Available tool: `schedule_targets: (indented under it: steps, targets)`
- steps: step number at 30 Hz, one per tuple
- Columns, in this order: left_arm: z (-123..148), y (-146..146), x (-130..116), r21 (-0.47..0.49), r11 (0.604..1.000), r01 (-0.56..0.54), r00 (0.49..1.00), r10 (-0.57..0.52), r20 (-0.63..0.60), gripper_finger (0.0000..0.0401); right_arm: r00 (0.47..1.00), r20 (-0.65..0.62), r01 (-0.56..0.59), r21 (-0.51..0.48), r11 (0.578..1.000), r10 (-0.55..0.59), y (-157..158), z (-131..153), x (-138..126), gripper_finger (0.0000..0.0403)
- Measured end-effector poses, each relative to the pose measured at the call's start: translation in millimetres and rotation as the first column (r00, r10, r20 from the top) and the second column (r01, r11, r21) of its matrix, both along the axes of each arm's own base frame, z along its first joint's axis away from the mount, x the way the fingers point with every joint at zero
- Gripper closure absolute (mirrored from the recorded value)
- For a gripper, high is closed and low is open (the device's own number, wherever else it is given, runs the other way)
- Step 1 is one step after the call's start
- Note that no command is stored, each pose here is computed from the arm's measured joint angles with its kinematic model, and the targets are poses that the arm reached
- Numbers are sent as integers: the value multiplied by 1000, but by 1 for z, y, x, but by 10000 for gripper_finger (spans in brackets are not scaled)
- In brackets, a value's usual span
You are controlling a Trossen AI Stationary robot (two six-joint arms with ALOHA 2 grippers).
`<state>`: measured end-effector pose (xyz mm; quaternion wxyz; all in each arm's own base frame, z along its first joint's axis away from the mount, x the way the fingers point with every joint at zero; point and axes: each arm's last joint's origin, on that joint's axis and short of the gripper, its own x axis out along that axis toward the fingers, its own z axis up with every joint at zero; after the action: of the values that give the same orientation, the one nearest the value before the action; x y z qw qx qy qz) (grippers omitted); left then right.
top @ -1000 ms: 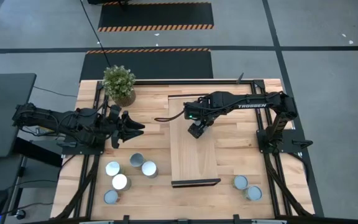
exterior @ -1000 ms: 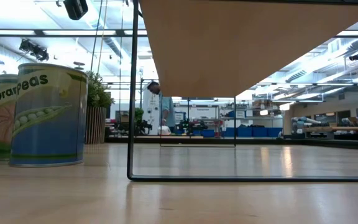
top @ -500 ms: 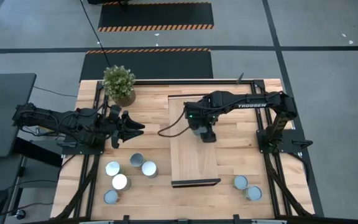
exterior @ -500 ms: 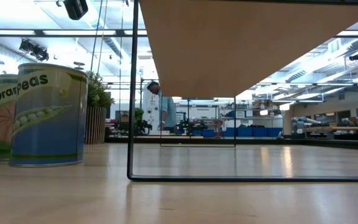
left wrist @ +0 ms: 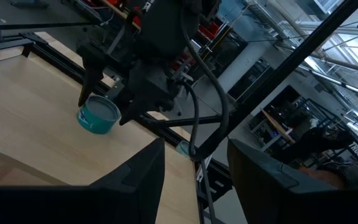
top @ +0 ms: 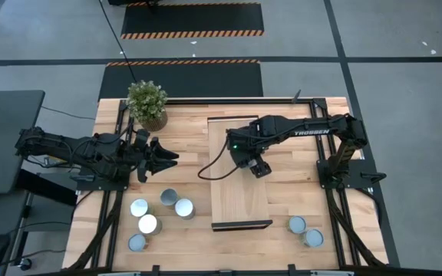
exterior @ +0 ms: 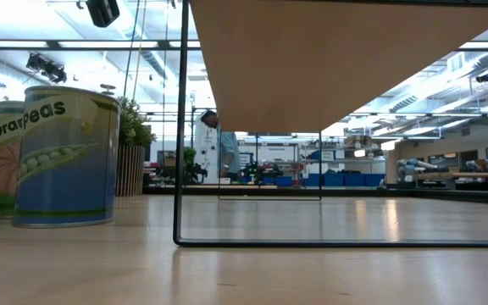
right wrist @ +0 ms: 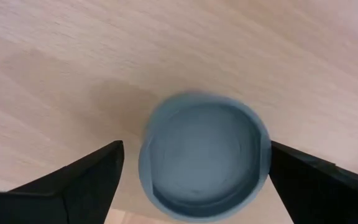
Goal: Pick and place cans onto a shelf
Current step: Put the green tuna can on the shelf
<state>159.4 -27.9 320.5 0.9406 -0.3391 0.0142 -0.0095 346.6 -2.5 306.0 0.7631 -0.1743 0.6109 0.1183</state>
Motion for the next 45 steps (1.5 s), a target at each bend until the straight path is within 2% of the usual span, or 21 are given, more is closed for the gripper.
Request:
schedule_targets:
  steps: [7,13,18,22,25,27,29,32,33,34,35,38,45]
  targets:
    - [0,0,0,0,1000,0,1000,0,0,220,1000,18,-17,0,1000,17,-1,0,2,18]
    - [0,0,0,0,1000,0,1000,0,-1,220,999,23,35,13,999,-36,-2,0,2,56]
    - [0,0,0,0,1000,0,1000,0,-1,220,989,26,144,32,989,-145,-2,0,2,86]
    - [0,0,0,0,1000,0,1000,0,0,220,957,27,288,68,955,-290,-2,1,3,92]
    - [0,0,0,0,1000,0,1000,0,-1,220,896,22,439,107,892,-444,-2,1,3,92]
    - [0,0,0,0,1000,0,1000,0,-1,220,821,14,564,140,814,-571,-2,1,3,92]
    - [0,0,0,0,1000,0,1000,0,0,220,699,-4,704,180,687,-715,-3,2,3,92]
    - [0,0,0,0,1000,0,1000,0,0,220,479,-41,859,229,458,-877,-3,2,2,92]
    - [0,0,0,0,1000,0,1000,0,0,220,419,-54,887,240,395,-906,-3,2,2,92]
    - [0,0,0,0,1000,0,1000,0,0,220,378,-64,902,248,352,-924,-3,2,2,91]
    - [0,0,0,0,1000,0,1000,0,0,220,358,-68,909,253,331,-931,-3,2,2,90]
    - [0,0,0,0,1000,0,1000,0,0,220,348,-56,911,256,324,-936,-3,2,3,80]
    - [0,0,0,0,1000,0,1000,0,0,220,404,-51,892,243,381,-913,-3,0,4,25]
